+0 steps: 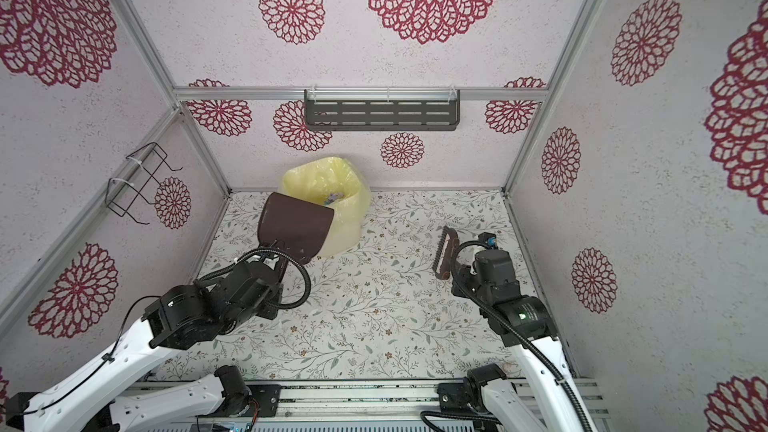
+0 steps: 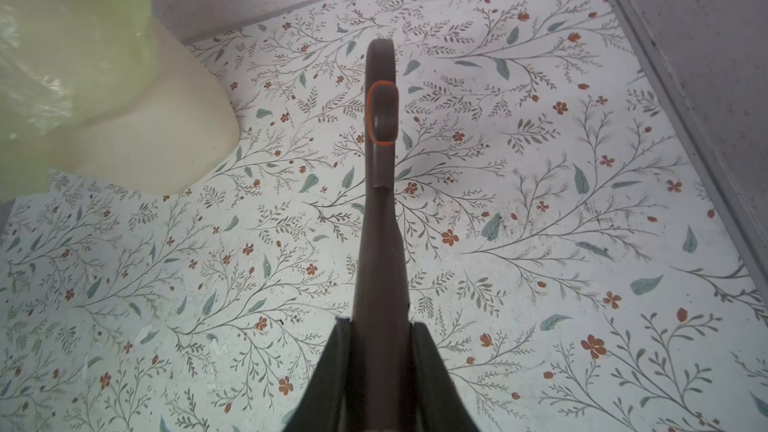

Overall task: Sweep away the paper scraps from the table
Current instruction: 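Lower the dustpan onto the table with left while right lowers the brush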

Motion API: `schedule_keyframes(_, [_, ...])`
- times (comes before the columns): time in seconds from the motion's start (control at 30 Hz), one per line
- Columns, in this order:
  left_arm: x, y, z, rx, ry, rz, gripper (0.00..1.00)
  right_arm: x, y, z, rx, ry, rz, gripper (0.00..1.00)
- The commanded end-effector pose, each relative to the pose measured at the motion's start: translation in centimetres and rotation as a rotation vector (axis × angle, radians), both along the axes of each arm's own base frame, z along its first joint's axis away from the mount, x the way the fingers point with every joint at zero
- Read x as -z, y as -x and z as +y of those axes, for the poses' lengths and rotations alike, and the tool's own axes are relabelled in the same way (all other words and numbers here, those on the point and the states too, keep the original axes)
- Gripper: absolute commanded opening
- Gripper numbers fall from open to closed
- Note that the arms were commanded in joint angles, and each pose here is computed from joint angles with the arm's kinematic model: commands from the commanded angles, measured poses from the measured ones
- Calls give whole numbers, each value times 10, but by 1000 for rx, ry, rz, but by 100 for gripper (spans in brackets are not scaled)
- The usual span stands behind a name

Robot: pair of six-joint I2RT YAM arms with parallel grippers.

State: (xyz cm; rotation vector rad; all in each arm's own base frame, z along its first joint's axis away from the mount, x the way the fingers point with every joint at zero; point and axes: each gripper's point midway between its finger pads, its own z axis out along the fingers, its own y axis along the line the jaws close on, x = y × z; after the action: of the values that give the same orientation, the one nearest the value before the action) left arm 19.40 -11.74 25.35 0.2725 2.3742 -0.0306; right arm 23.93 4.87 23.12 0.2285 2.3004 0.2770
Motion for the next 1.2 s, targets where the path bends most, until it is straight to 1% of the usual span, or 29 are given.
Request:
schedule_keyframes(0.0, [8, 3, -8, -62, 112, 19, 0, -16, -21, -2, 4, -102, -118, 0])
schedule_keyframes(0.17, [22, 10, -2, -93, 129, 44, 0, 3, -32, -18, 43, -232, -142, 0])
schedule_keyframes(0.23, [24, 12, 0, -103, 143, 45, 0, 12, -36, -25, 58, -301, -149, 0])
schedule_keyframes(0.3, [27, 14, 1, -110, 159, 43, 0, 21, -39, -32, 72, -397, -162, 0])
schedule_keyframes(0.4, [33, 15, 0, -119, 181, 56, 0, 31, -41, -42, 110, -494, -184, 0])
schedule_keyframes(0.6, [50, 19, -2, -138, 188, 95, 0, 67, -33, -47, 168, -594, -130, 0])
schedule_keyframes(0.8, [67, 22, 1, -165, 186, 122, 0, 110, -17, -60, 296, -675, -40, 0])
schedule_keyframes(0.9, [76, 24, 2, -182, 194, 141, 0, 127, -7, -66, 365, -675, 16, 0])
schedule_keyframes(1.0, [87, 27, 4, -207, 197, 170, 0, 138, 2, -71, 409, -633, 66, 0])
schedule_keyframes(1.03, [91, 28, 4, -215, 197, 182, 0, 141, 5, -72, 421, -622, 80, 1])
schedule_keyframes(1.07, [97, 29, 5, -225, 198, 195, 0, 144, 8, -72, 432, -616, 94, 5])
schedule_keyframes(1.1, [101, 29, 6, -237, 197, 207, 0, 146, 10, -73, 441, -609, 105, 10])
schedule_keyframes(1.13, [108, 29, 6, -245, 198, 223, 0, 149, 13, -74, 458, -602, 119, 19])
schedule_keyframes(1.17, [115, 29, 7, -255, 197, 243, 0, 151, 16, -76, 477, -591, 128, 26])
